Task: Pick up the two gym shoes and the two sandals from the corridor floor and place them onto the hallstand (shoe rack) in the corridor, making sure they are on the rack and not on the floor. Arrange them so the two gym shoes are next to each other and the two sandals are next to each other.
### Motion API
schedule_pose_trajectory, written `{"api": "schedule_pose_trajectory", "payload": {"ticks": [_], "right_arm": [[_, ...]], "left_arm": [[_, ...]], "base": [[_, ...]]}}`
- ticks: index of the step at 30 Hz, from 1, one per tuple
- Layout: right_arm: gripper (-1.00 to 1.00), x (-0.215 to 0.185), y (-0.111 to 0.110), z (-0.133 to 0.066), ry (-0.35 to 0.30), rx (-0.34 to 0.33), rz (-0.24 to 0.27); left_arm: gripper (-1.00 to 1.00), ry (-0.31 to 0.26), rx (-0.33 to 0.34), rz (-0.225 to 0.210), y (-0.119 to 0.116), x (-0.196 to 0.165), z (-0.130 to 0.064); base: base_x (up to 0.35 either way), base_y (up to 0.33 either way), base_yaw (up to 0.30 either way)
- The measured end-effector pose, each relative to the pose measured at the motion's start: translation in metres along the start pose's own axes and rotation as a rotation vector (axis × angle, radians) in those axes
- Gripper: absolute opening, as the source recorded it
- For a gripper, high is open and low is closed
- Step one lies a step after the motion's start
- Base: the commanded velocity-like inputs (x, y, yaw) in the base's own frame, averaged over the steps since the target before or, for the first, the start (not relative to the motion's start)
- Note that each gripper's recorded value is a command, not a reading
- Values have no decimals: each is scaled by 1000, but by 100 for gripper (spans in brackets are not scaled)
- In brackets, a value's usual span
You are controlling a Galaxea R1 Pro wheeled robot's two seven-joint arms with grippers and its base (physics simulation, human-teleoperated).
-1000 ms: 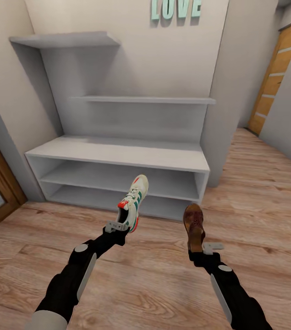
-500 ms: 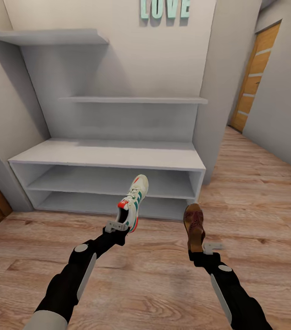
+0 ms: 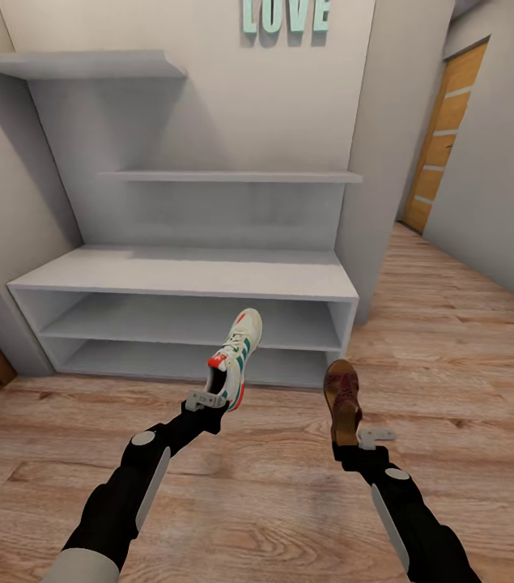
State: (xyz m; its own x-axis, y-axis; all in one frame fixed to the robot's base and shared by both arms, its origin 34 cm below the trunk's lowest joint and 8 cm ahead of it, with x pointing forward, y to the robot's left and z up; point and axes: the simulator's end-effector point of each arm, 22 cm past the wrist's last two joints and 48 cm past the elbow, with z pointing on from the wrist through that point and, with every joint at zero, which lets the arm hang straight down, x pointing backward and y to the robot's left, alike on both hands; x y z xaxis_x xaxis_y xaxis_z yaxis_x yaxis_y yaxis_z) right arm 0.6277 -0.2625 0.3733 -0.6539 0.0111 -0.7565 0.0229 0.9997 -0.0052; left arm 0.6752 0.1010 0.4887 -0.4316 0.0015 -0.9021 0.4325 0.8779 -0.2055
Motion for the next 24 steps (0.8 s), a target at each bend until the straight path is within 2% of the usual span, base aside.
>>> {"api": "schedule_pose_trajectory", "payload": {"ticks": [24], "right_arm": [[-100, 0, 1, 0, 0, 0, -2]], "left_arm": [[-100, 1, -1, 1, 0, 0, 0]], "base": [[0, 0, 0]]}}
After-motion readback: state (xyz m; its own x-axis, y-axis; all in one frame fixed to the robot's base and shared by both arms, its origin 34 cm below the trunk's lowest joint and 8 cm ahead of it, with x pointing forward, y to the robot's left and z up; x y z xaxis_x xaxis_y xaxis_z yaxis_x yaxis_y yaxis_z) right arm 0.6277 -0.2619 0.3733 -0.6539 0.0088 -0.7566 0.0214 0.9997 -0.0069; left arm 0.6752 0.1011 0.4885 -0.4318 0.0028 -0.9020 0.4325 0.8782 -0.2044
